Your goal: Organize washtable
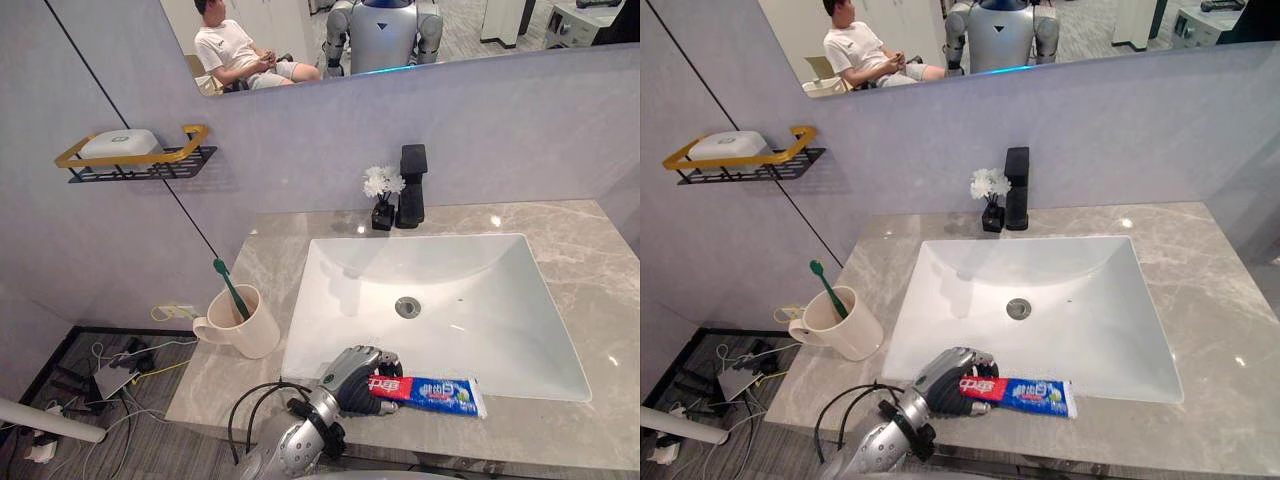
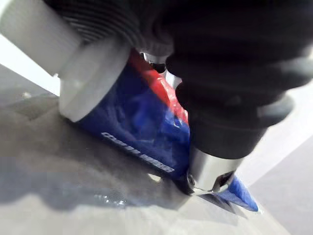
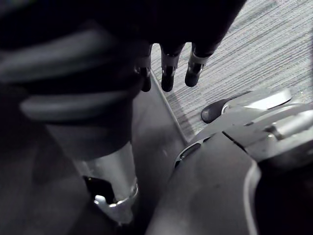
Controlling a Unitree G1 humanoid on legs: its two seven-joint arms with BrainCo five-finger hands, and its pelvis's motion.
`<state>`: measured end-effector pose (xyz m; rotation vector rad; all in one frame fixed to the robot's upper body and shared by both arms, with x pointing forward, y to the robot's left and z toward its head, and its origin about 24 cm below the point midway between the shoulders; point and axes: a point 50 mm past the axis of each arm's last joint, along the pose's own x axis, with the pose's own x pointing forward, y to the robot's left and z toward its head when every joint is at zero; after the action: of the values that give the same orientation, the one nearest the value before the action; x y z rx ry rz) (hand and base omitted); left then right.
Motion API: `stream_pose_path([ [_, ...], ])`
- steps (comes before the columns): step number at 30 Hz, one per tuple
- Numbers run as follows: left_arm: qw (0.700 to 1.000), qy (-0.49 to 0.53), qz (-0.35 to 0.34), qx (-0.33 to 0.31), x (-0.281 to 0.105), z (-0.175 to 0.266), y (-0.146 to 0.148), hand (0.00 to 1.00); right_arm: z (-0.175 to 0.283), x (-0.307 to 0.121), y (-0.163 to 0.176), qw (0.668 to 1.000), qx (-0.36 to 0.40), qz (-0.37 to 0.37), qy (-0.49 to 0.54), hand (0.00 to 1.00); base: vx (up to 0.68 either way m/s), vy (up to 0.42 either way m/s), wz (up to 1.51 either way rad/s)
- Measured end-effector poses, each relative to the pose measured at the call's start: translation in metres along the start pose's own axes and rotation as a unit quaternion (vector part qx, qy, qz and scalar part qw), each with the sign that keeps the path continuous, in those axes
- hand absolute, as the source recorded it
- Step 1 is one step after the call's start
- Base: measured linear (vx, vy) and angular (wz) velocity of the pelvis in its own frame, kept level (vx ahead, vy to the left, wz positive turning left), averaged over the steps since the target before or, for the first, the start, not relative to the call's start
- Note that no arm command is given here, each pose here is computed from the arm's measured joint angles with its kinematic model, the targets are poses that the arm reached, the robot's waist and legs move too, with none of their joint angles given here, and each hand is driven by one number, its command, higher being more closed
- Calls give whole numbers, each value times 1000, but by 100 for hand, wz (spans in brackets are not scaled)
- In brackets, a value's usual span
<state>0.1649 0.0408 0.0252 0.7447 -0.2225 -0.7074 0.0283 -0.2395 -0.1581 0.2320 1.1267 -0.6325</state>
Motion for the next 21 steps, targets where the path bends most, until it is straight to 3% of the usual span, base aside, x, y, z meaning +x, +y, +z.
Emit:
stream_pose_path([
  [14, 999, 29, 13, -16, -4, -9, 7, 100, -2, -1, -1, 1000, 7, -2, 2, 0, -10, -1, -5],
  [21, 991, -23, 127, -45, 0, 11, 45, 100, -23, -7, -7, 997, 74, -24, 27, 0, -33, 8, -16],
])
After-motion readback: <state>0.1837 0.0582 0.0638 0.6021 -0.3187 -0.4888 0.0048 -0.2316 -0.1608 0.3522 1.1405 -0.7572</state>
